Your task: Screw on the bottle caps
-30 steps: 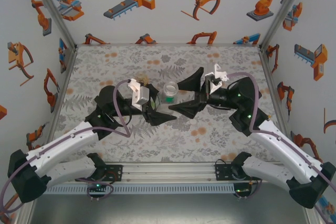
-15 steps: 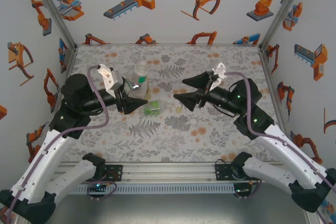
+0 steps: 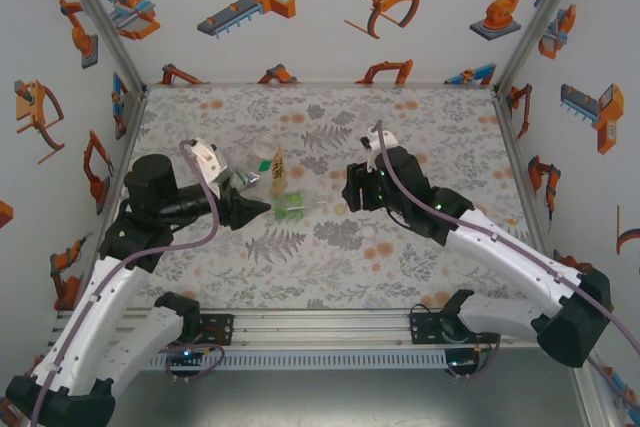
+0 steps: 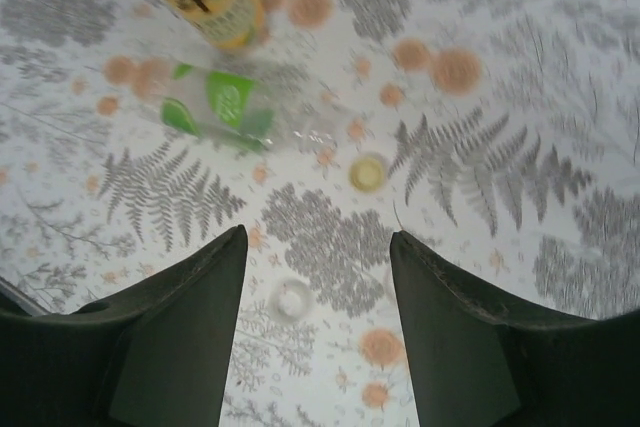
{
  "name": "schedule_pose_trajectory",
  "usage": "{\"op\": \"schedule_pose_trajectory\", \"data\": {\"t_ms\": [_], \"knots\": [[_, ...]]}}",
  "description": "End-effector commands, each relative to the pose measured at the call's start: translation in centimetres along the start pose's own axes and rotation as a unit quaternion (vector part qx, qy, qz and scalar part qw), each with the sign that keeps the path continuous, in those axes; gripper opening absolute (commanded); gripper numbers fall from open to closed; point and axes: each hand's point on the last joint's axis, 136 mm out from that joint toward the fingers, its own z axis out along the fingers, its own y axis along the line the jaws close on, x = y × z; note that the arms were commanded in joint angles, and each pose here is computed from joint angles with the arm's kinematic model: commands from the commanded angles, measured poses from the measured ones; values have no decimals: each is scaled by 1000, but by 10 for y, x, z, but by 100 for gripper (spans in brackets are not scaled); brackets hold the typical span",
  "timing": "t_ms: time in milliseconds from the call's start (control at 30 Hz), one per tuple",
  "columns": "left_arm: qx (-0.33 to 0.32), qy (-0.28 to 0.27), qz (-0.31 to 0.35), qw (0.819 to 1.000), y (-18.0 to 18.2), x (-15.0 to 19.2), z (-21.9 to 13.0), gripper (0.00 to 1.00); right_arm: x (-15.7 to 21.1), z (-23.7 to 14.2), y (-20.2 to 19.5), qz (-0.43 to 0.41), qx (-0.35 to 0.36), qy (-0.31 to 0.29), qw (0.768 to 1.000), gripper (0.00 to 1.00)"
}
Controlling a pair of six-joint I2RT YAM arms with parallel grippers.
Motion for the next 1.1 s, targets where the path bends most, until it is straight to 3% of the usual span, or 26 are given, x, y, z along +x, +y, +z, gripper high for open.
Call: {"op": "schedule_pose_trajectory", "data": {"t_ms": [0, 400, 1067], "knots": [[-9, -26, 33, 999, 0, -11, -5, 0, 38, 8, -25, 41, 72, 71, 994, 58], [-26, -24, 34, 999, 6, -10, -8, 0, 112, 53, -41, 48, 129, 215, 967, 60], [-25, -23, 25, 999, 7, -8, -7, 0, 141, 80, -63, 37, 163, 253, 953, 60]]}}
